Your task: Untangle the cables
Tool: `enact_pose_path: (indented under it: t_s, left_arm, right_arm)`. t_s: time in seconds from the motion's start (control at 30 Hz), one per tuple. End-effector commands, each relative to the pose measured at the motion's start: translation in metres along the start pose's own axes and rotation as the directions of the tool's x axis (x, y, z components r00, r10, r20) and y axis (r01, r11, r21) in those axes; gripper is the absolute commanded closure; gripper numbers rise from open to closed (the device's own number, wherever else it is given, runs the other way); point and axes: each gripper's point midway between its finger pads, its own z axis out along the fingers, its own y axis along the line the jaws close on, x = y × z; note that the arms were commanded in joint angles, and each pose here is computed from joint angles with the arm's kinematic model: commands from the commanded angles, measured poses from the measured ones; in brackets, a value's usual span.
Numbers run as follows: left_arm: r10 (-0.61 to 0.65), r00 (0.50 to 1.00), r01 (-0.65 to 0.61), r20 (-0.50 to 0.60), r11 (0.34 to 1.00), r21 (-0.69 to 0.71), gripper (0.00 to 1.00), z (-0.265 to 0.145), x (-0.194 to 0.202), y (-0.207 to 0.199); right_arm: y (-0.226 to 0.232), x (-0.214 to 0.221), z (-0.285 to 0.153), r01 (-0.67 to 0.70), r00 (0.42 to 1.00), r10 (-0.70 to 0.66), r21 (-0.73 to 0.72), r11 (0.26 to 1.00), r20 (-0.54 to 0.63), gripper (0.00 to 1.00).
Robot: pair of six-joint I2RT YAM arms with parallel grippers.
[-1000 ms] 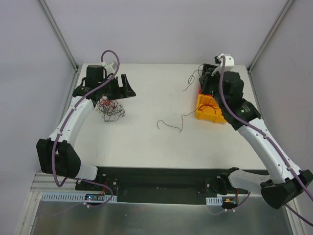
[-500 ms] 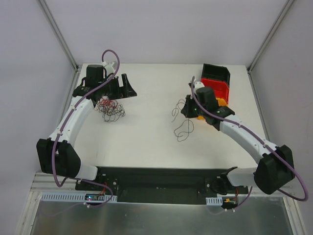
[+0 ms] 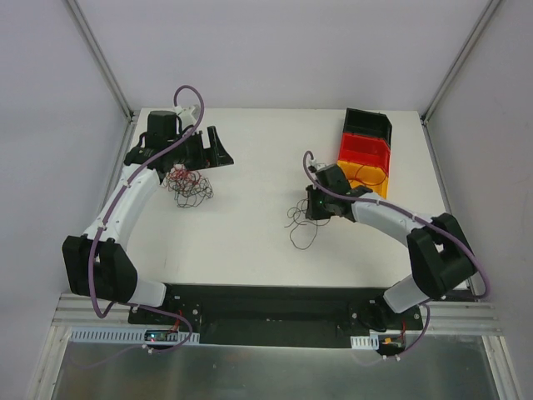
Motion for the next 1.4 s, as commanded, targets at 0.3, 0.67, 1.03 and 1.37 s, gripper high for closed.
enact_pose_path:
  t_s: [0.3,0.67,1.03,1.37]
  left_arm:
    - [0.0,1.0,0.0,0.003,1.0,0.019,0.15,0.003,-0.001,0.001]
    - [-0.006,1.0,0.006,0.002,0.999,0.035,0.15,0.002,-0.001,-0.003]
    - [0.01,1.0,-0.01,0.02,0.999,0.032,0.15,-0.003,-0.004,-0.006]
    - [0.007,1.0,-0.008,0.019,0.999,0.038,0.15,-0.003,-0.004,-0.007]
  right_arm:
    - [-0.005,-0.009,-0.022,-0.055,0.999,0.054,0.12,0.991,0.008,0.34]
    - [-0.003,-0.015,-0.027,-0.557,0.83,0.526,0.229,0.798,0.187,0.04]
    - [-0.006,-0.02,0.011,-0.704,0.698,0.678,0.397,0.589,0.23,0.04]
    - [0.008,-0.001,0.028,-0.665,0.717,0.672,0.468,0.582,0.184,0.04]
